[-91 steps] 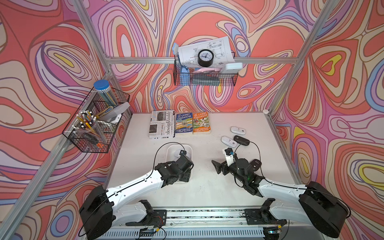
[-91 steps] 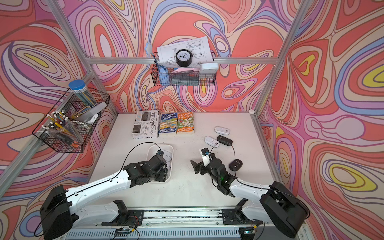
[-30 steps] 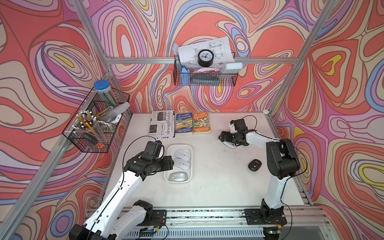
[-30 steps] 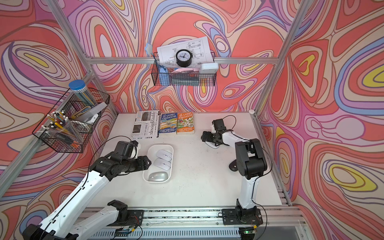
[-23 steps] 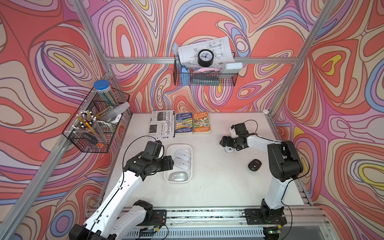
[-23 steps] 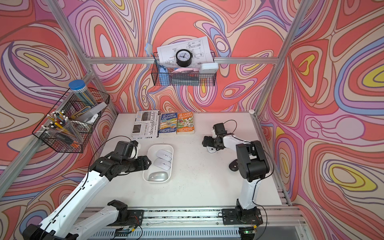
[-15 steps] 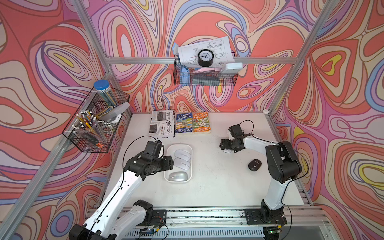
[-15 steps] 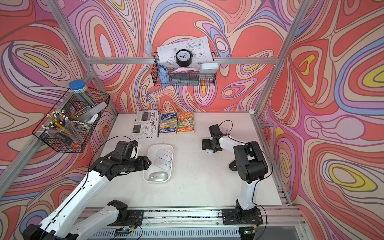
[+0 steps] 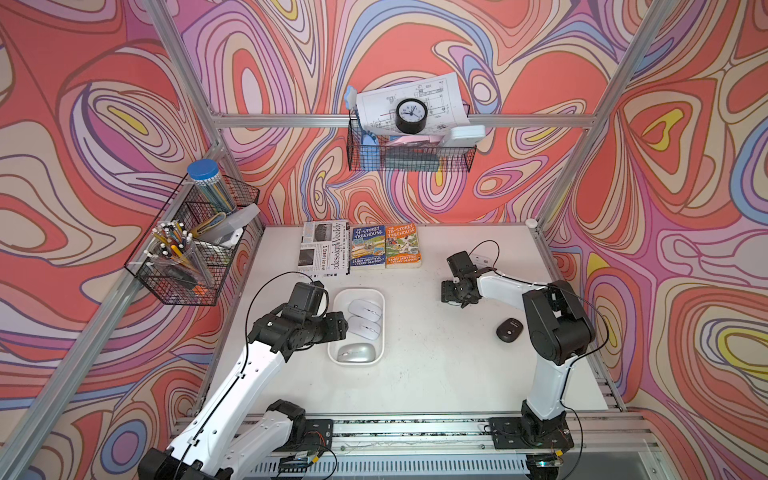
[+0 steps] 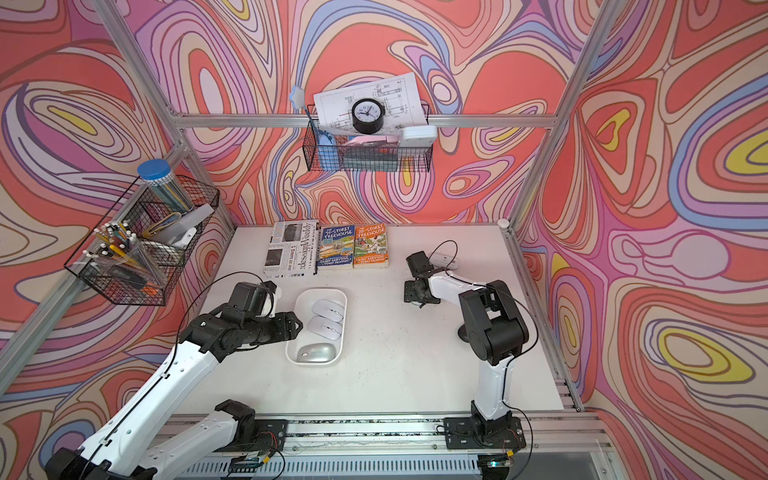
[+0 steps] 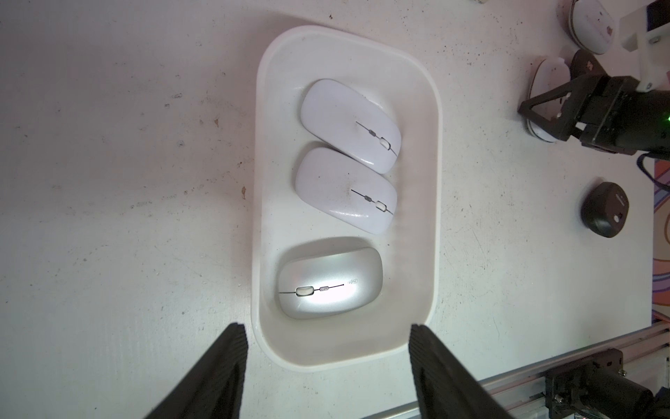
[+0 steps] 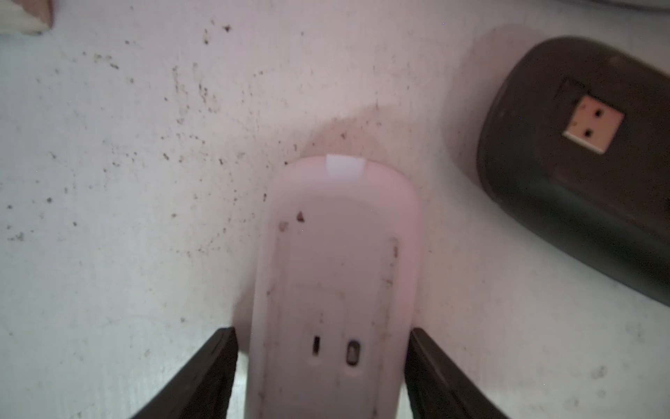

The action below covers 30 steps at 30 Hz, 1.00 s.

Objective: Put the mouse in the storage box
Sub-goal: Pick up the mouse from the center of the board.

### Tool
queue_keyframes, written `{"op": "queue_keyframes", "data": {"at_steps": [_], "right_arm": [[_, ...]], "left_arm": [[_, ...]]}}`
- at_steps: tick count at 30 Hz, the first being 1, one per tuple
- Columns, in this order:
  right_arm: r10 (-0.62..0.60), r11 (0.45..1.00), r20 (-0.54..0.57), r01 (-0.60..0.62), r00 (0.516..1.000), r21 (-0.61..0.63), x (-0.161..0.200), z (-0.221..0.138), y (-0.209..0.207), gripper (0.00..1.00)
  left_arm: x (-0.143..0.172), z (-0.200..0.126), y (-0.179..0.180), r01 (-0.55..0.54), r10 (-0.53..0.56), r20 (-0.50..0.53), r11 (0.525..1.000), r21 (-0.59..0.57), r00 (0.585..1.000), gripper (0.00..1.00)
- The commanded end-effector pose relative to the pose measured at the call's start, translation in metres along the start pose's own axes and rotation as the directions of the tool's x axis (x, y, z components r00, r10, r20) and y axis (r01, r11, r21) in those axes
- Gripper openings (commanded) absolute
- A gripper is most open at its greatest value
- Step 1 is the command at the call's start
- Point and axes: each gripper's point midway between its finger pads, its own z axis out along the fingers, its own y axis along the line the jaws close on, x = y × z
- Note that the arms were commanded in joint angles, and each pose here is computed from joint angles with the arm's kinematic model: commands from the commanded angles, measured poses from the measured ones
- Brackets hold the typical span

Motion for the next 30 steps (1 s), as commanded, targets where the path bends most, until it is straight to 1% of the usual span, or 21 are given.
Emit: {"op": "queue_keyframes", "data": {"at_steps": [1,3,8,10,12,14,15,17,19,21,22,25,27,30], "right_arm": [[0.023,1.000,-0.116,-0.022,0.993,0.011,0.031,0.020,-0.004,0.68],[0.017,1.000,-0.121,-0.016,0.993,0.008,0.032,0.020,-0.004,0.61],[0.001,1.000,-0.089,-0.002,0.996,-0.015,0.031,0.012,-0.003,0.55],[-0.010,0.998,-0.042,0.007,0.999,-0.063,0.023,0.002,0.003,0.48],[-0.021,0.990,0.029,0.025,0.999,-0.140,0.012,-0.013,0.015,0.44],[-0.033,0.970,0.128,0.063,0.991,-0.236,-0.001,-0.038,0.029,0.42],[-0.036,0.950,0.185,0.091,0.982,-0.298,-0.007,-0.053,0.038,0.41],[-0.036,0.894,0.285,0.158,0.958,-0.419,-0.010,-0.081,0.056,0.40],[-0.028,0.813,0.390,0.248,0.920,-0.527,-0.005,-0.114,0.073,0.40],[-0.025,0.735,0.471,0.336,0.882,-0.589,0.004,-0.141,0.087,0.40],[-0.032,0.694,0.506,0.383,0.862,-0.610,0.012,-0.152,0.093,0.40],[-0.098,0.586,0.597,0.531,0.796,-0.612,0.041,-0.175,0.115,0.39],[-0.134,0.523,0.633,0.597,0.762,-0.609,0.060,-0.186,0.128,0.39],[-0.152,0.444,0.650,0.639,0.744,-0.628,0.079,-0.198,0.141,0.38]], "left_arm": [[0.000,-0.001,0.002,0.001,-0.001,0.009,1.000,0.004,1.000,0.69],[0.000,-0.001,0.001,0.003,-0.003,0.009,1.000,0.007,1.000,0.69],[0.002,-0.002,-0.005,0.023,-0.023,-0.002,0.999,0.037,1.000,0.69],[0.004,0.000,-0.014,0.046,-0.045,-0.014,0.994,0.097,0.999,0.69],[0.005,0.001,-0.028,0.077,-0.073,-0.029,0.981,0.180,0.997,0.69],[0.004,0.000,-0.045,0.101,-0.093,-0.044,0.955,0.279,0.995,0.69],[0.003,-0.002,-0.056,0.108,-0.097,-0.050,0.934,0.339,0.994,0.68],[-0.001,-0.008,-0.078,0.111,-0.092,-0.062,0.881,0.459,0.994,0.67],[-0.006,-0.017,-0.098,0.107,-0.085,-0.065,0.818,0.565,0.994,0.64],[-0.011,-0.022,-0.109,0.103,-0.082,-0.063,0.775,0.623,0.995,0.62],[-0.014,-0.024,-0.113,0.102,-0.082,-0.062,0.763,0.639,0.995,0.61],[-0.020,-0.024,-0.119,0.094,-0.077,-0.055,0.762,0.641,0.995,0.61],[-0.021,-0.022,-0.126,0.084,-0.061,-0.059,0.762,0.642,0.996,0.61],[-0.019,-0.020,-0.143,0.041,-0.007,-0.056,0.768,0.639,0.998,0.63]]}}
